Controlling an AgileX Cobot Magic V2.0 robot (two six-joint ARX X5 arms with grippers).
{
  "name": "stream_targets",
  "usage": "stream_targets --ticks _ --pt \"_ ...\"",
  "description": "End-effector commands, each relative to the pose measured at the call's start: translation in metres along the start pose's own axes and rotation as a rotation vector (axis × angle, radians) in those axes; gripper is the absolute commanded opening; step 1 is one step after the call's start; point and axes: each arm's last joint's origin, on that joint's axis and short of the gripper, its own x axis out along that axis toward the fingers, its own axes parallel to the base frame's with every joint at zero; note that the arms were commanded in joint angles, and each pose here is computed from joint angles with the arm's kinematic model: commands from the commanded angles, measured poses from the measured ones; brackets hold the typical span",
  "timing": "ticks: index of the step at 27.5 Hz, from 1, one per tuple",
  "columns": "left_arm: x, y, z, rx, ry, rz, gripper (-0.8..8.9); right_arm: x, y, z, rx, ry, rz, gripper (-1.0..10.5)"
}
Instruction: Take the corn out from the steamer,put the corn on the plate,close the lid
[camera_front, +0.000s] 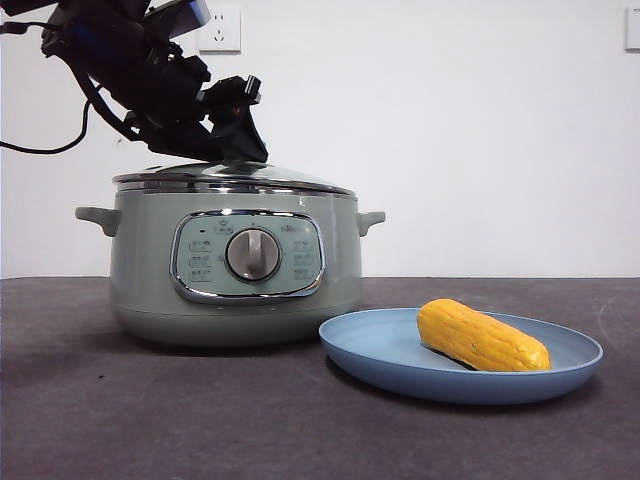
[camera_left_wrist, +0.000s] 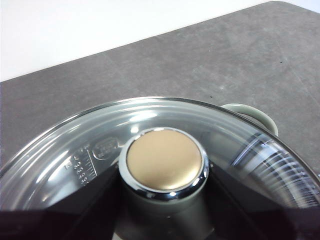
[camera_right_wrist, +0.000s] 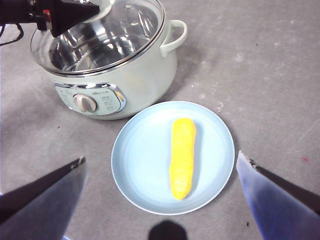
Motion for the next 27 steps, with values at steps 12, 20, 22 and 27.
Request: stream_targets --ticks 12,20,22,27 --pt "0.006 0.002 0.003 0.018 -0.047 -0.003 -0.09 0.002 0.0 -0.002 0.007 0.005 -0.002 5.0" --pt "0.01 0.002 -0.01 -0.002 0.052 -0.01 0.01 0.002 0.0 -0.002 0.007 0.005 -0.002 5.0" --pt "0.009 0.002 -0.013 -0.008 0.083 -0.01 1.03 0.002 0.0 -0.002 0.007 0.005 -0.001 5.0" --pt "0.008 0.003 -0.013 -0.011 0.093 -0.008 4.68 0.002 0.0 -0.002 0.007 0.005 0.0 5.0"
